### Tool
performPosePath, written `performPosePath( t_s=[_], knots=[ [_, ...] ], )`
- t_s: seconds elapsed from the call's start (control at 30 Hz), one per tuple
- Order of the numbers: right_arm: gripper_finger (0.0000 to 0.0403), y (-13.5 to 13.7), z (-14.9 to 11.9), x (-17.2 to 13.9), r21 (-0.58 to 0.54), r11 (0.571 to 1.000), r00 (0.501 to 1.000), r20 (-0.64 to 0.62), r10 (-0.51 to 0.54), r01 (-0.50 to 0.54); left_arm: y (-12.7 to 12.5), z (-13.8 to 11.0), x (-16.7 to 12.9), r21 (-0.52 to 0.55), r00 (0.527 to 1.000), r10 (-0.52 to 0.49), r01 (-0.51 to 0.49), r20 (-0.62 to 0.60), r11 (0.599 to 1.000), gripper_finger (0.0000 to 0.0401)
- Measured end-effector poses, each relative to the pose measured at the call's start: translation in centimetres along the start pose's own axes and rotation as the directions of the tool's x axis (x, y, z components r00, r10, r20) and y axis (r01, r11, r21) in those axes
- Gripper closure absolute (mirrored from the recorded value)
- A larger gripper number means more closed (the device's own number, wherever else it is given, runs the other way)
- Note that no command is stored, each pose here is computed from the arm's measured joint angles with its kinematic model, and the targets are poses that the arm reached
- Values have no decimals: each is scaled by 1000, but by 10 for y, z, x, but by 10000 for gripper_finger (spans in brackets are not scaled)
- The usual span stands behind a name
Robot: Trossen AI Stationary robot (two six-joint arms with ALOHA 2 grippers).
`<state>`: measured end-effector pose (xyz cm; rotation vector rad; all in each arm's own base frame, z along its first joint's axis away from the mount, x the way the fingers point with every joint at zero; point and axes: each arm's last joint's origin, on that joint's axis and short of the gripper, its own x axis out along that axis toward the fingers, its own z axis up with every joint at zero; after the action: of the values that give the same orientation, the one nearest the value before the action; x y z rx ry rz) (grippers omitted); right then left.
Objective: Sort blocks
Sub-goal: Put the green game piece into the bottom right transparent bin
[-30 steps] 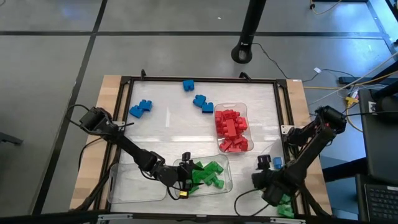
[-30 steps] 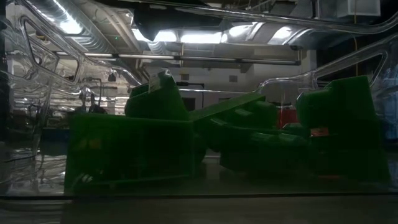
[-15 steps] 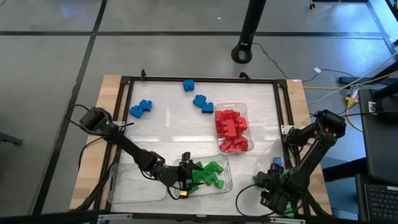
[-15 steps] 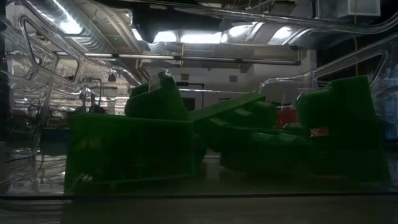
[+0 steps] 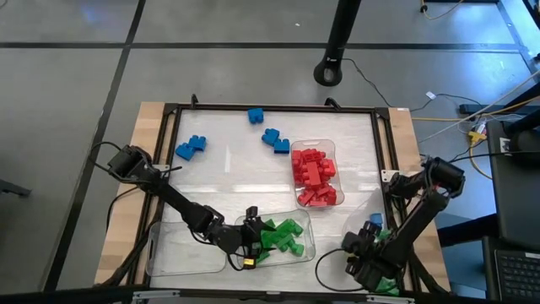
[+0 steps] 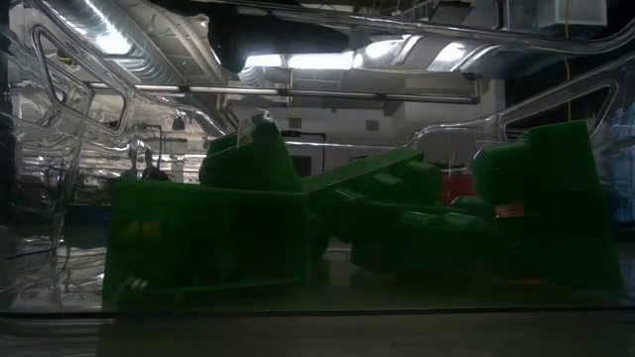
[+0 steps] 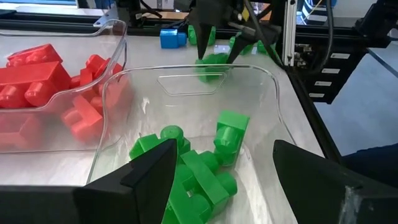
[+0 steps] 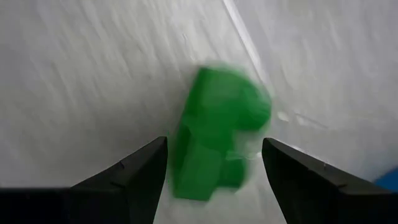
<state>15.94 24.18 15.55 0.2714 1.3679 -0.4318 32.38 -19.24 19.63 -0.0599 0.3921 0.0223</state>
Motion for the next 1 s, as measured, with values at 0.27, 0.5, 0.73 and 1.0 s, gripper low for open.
performPosePath(
  t_s=[0.27,0.5,0.73,1.0],
  knots=[
    [141,4,-1,14,-116,992,998,34,-51,55,0,0,0,-1,1000,0,0,1,1000,146],
    [143,5,0,16,-206,975,993,99,-63,82,0,0,0,-1,1000,1,-1,1,1000,146],
    [223,4,0,17,-241,966,989,129,-67,97,0,0,0,-1,1000,1,-1,1,1000,146],
    [290,2,2,16,-274,953,984,154,-90,130,0,0,0,-1,1000,1,-1,1,1000,146]
  ],
)
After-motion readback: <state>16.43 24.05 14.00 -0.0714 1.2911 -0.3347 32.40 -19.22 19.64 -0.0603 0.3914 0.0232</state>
